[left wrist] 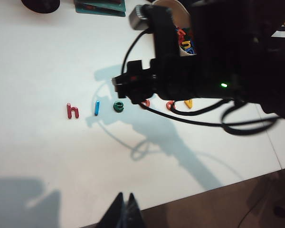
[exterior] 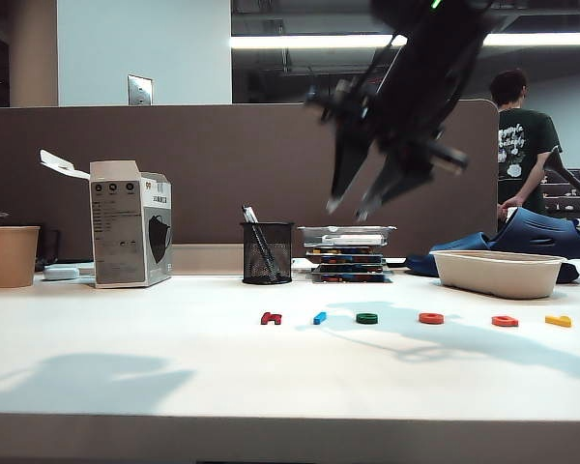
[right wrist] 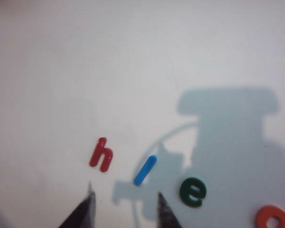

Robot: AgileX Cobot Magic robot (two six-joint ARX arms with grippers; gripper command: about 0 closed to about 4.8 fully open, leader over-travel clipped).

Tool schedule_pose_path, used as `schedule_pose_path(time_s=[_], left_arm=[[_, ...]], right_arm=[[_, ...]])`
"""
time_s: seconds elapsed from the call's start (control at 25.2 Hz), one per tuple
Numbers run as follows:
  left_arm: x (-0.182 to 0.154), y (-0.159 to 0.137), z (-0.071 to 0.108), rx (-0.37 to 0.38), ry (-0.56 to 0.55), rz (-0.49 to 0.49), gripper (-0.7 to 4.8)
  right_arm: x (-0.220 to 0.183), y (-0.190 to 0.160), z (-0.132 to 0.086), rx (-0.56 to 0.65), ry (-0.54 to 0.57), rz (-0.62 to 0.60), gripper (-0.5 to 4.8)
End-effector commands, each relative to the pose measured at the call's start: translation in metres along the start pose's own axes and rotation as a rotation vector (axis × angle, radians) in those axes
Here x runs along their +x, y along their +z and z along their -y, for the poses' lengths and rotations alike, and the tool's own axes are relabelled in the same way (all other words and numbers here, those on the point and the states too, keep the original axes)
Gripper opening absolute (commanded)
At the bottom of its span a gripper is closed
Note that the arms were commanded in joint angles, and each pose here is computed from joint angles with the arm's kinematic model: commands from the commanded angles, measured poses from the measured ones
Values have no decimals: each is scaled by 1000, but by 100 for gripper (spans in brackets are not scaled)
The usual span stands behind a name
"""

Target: Select the appropriate letters from the row of letter magnets placed on the table to arrange into the word "love".

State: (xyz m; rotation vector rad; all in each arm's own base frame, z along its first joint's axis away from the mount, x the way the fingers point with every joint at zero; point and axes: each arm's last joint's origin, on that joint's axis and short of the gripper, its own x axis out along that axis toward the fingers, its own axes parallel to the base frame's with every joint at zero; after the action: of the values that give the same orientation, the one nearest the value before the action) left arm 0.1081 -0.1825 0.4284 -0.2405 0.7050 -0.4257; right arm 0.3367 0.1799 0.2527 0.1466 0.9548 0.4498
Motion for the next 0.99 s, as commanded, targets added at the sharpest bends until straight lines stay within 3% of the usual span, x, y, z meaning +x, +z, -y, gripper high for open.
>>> schedule_pose_path(time_s=[0.04,0.08,0.52,0.99], left_arm=[[-1,1,0,-2,-5,9,-5],[-1,1,0,-2,-5,9,-5],[-1,1,0,-3,-6,9,-5],[-1,1,0,-3,-5,9,-5]], right_arm=[[22,9,-1,17,-15,-87,196],[29,11,-1,22,-11,-117,228],[62,-4,-28,-51,-39,-191,230],[91,-18,-17,-47,-122,-255,230]])
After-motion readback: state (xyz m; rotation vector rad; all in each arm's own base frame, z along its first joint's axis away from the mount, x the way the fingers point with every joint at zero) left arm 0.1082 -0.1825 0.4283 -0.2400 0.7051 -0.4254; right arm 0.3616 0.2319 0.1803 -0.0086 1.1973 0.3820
